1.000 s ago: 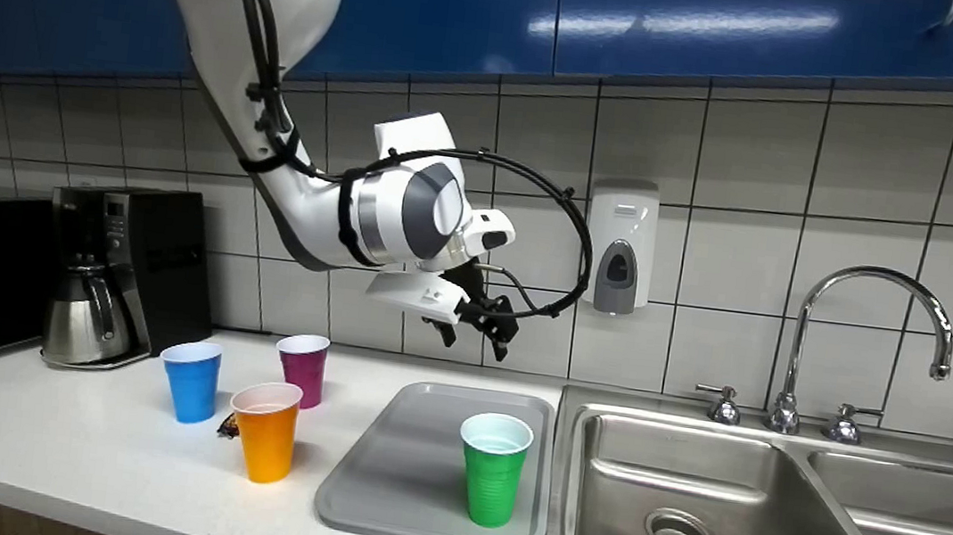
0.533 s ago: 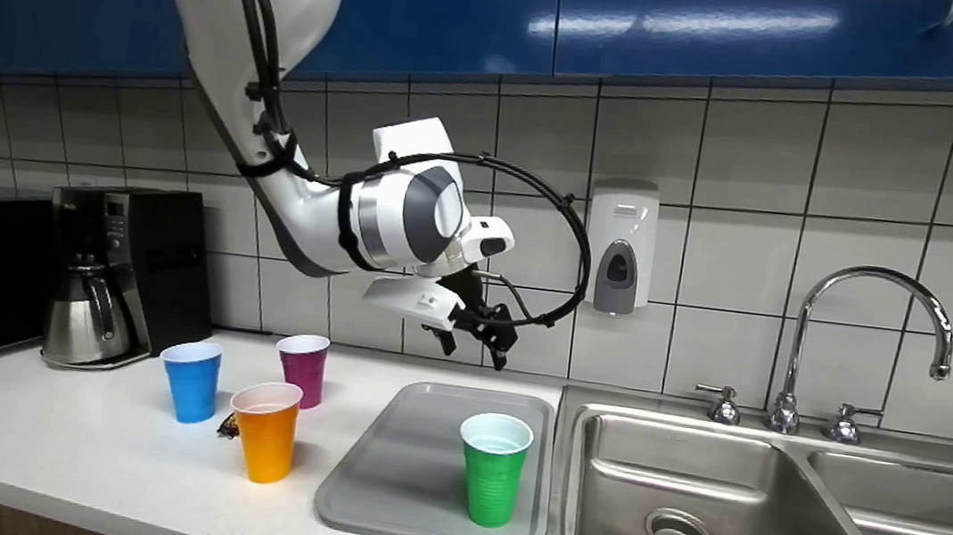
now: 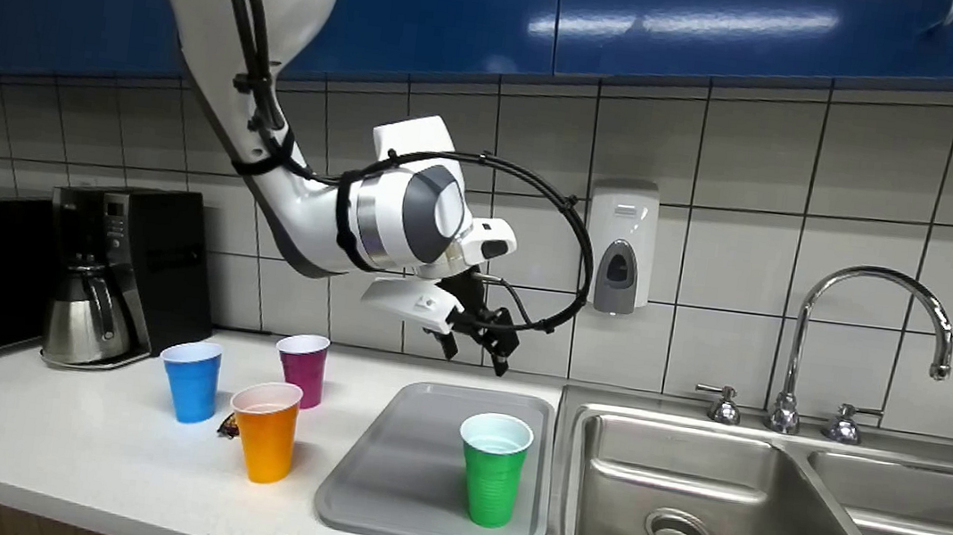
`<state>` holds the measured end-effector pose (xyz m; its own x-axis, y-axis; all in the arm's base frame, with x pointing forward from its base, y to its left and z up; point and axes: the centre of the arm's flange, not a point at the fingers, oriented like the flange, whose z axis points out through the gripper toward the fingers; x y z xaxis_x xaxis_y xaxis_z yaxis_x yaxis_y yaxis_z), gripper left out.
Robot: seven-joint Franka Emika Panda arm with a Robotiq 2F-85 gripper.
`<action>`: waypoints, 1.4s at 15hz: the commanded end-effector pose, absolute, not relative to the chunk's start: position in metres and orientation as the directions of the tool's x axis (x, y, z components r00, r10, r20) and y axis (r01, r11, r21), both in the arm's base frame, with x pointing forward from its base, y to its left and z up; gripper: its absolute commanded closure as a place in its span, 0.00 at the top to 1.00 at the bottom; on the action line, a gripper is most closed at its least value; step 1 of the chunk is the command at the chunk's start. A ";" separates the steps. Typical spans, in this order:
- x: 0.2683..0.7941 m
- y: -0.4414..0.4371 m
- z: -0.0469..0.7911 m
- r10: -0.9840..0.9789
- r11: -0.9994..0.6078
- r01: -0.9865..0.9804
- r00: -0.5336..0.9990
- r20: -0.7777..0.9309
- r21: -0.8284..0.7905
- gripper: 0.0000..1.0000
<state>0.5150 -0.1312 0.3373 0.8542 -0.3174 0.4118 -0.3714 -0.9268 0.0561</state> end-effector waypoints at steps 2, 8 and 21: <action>0.499 -0.129 0.346 -0.341 -0.916 -0.397 0.851 0.399 0.063 1.00; 0.493 -0.136 0.341 -0.361 -0.908 -0.413 0.853 0.378 0.065 1.00; 0.487 -0.140 0.318 -0.379 -0.903 -0.422 0.871 0.313 0.081 1.00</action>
